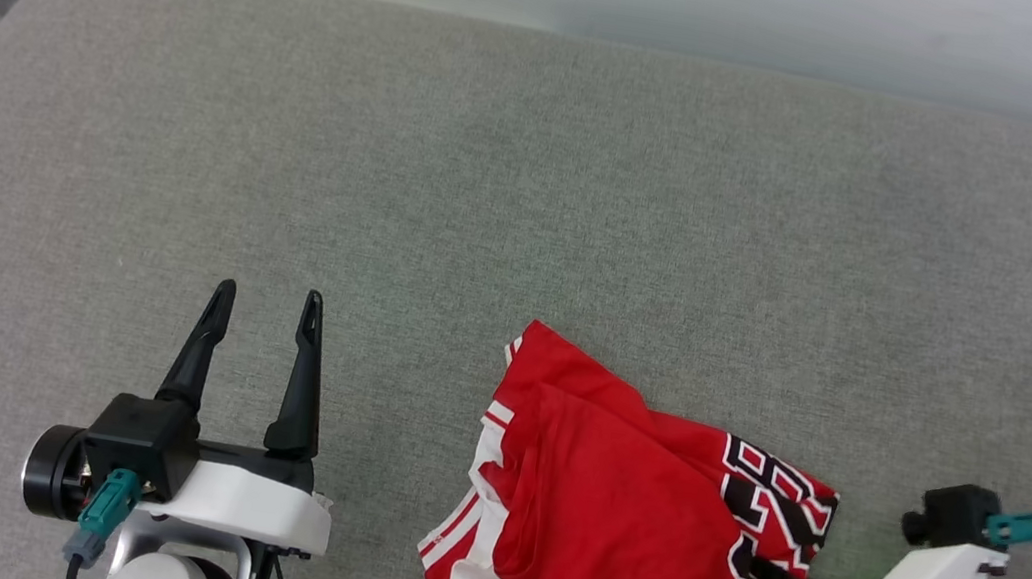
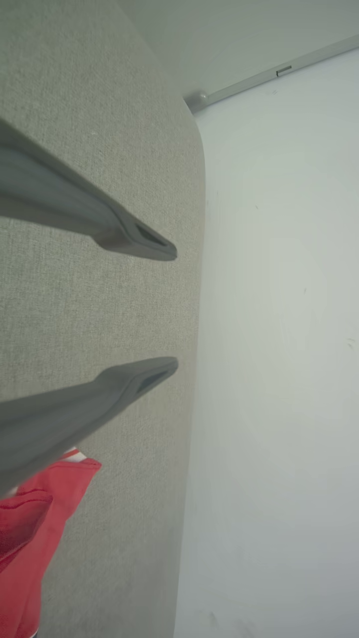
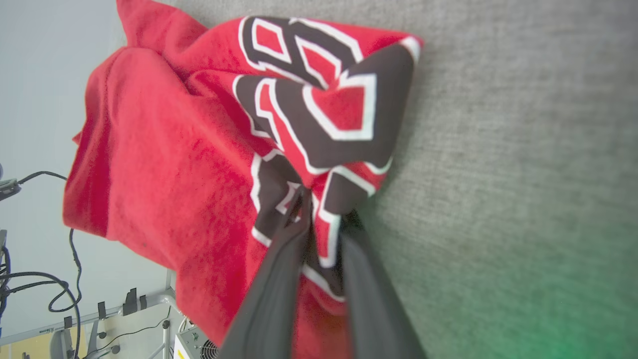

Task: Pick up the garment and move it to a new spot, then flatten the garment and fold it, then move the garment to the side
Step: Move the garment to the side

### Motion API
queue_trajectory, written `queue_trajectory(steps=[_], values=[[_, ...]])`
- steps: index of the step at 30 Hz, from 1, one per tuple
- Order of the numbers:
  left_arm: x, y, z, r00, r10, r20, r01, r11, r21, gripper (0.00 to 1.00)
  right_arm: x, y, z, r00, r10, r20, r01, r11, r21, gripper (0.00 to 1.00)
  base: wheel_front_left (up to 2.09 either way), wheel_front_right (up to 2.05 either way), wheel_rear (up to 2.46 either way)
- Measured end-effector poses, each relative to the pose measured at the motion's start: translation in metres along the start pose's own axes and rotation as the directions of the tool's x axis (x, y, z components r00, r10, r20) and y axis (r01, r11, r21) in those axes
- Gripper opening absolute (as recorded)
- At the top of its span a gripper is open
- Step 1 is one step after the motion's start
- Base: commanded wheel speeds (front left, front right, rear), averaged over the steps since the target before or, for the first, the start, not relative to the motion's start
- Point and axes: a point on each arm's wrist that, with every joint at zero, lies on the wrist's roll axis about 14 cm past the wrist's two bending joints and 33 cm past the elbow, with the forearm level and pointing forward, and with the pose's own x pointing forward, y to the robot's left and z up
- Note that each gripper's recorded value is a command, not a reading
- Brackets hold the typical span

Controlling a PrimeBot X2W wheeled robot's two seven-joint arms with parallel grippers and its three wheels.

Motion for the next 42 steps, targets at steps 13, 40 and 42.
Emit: queue_trajectory(steps=[13, 40, 42], values=[[-0.009, -0.020, 0.015, 0.995, -0.085, 0.042, 0.085, 0.996, 0.007, 1.00, -0.048, -0.006, 0.042, 0.965, -0.127, 0.230, 0.189, 0.943, -0.273, 0.00, 0.00, 0.00, 0.00], [0.070, -0.198, -0.024, 0.812, -0.581, 0.052, 0.583, 0.812, -0.036, 1.00, -0.237, -0.176, 0.122, 0.490, -0.657, 0.573, 0.751, 0.652, 0.106, 0.00, 0.00, 0.00, 0.00], [0.078, -0.207, -0.030, 0.795, -0.604, 0.051, 0.606, 0.794, -0.041, 1.00, -0.249, -0.191, 0.133, 0.439, -0.685, 0.581, 0.784, 0.608, 0.125, 0.00, 0.00, 0.00, 0.00]])
